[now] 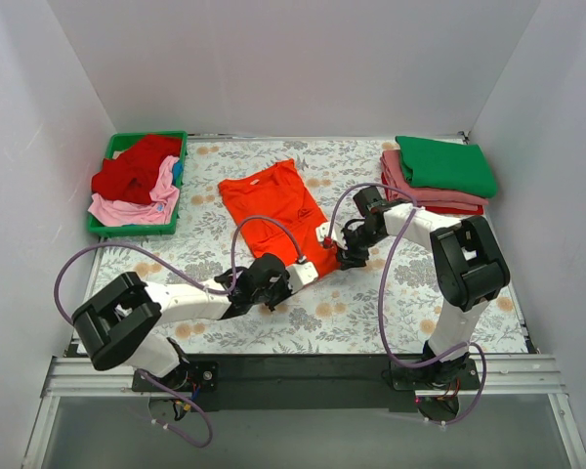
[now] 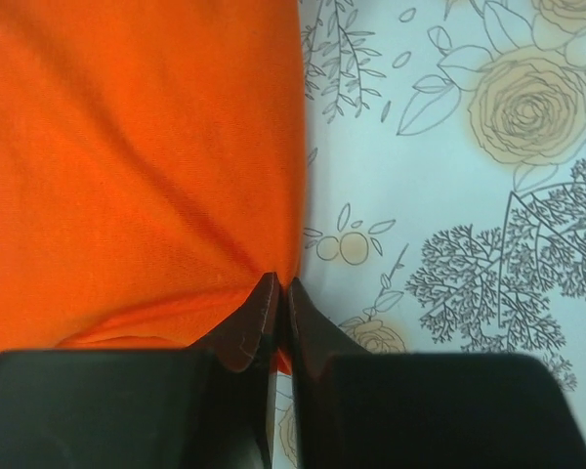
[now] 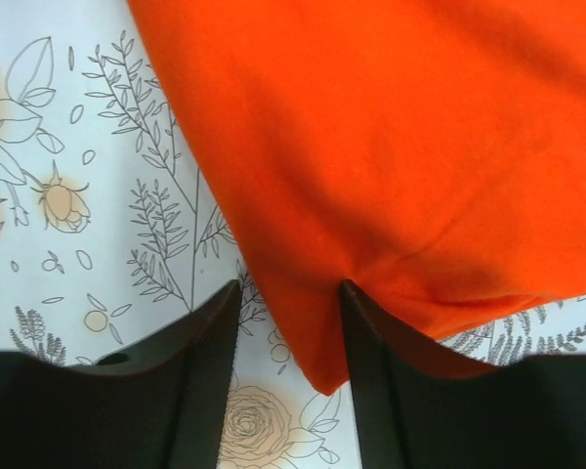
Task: Fold and stack the t-shirts
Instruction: Fold the tshirt
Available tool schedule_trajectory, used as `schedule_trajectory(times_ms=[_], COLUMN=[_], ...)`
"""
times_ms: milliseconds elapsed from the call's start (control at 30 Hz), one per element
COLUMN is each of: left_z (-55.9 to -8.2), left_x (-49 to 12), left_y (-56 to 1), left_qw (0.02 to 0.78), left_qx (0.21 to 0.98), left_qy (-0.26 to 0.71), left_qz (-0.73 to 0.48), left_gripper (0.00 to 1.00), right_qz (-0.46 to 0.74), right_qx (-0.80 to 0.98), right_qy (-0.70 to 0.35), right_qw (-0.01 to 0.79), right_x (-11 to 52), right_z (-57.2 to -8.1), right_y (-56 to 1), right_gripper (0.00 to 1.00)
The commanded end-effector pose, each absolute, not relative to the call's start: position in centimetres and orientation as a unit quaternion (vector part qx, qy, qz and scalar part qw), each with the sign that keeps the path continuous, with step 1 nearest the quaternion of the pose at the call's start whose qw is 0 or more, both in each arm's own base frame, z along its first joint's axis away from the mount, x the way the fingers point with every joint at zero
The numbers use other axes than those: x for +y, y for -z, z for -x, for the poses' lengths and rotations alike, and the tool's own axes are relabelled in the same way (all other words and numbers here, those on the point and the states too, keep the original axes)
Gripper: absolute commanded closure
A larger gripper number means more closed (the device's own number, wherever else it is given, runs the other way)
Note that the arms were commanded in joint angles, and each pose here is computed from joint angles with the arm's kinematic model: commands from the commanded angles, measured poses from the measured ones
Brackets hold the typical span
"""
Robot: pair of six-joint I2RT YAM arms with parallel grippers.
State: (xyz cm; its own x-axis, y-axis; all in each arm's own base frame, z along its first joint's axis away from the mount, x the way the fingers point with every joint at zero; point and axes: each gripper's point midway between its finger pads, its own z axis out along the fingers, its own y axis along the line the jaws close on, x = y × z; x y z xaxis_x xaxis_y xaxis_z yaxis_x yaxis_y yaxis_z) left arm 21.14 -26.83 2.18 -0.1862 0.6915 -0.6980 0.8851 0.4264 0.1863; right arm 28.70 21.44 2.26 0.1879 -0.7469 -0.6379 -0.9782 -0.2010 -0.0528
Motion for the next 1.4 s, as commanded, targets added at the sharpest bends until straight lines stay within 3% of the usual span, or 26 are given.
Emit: schedule_trajectory(times_ms=[0,233,300,367,633,867,1100,1367], left_z=[-18.9,-17.4,-16.6,-16.1,-13.0,-10.0,-13.1,-20.7], left_x=[-26.2,-26.2,-26.0,-25.9,-26.5,-27.3,-27.5,-27.3], left_y=[-1.7,-1.8,-1.7,-1.8,-3.8,-6.8,-9.4,-13.6], left_qw=[0.343,0.328,0.315,0.311,0.262,0.223,0.299,0.410], left_qx=[0.755,0.747,0.748,0.747,0.731,0.703,0.689,0.667], left_qy=[0.158,0.187,0.198,0.204,0.272,0.345,0.291,0.224], left_qz=[-0.537,-0.547,-0.550,-0.552,-0.568,-0.580,-0.593,-0.580], left_gripper=[1.00,1.00,1.00,1.00,1.00,1.00,1.00,1.00], right_qz=[0.725,0.712,0.708,0.706,0.713,0.709,0.688,0.677], right_qx=[0.613,0.630,0.635,0.638,0.616,0.613,0.634,0.647], right_qy=[-0.223,-0.236,-0.246,-0.256,-0.316,-0.326,-0.313,-0.266], right_qw=[0.220,0.202,0.187,0.170,0.112,0.126,0.159,0.228], right_x=[20.5,20.4,19.9,19.5,16.4,15.7,16.7,19.3], right_z=[-29.2,-27.7,-26.6,-25.1,-16.4,-13.4,-15.2,-23.1], right_y=[-1.0,-0.2,-0.3,-0.4,-2.1,-5.3,-7.9,-13.3], right_gripper=[0.54,0.82,0.95,0.99,0.99,0.99,0.99,0.99])
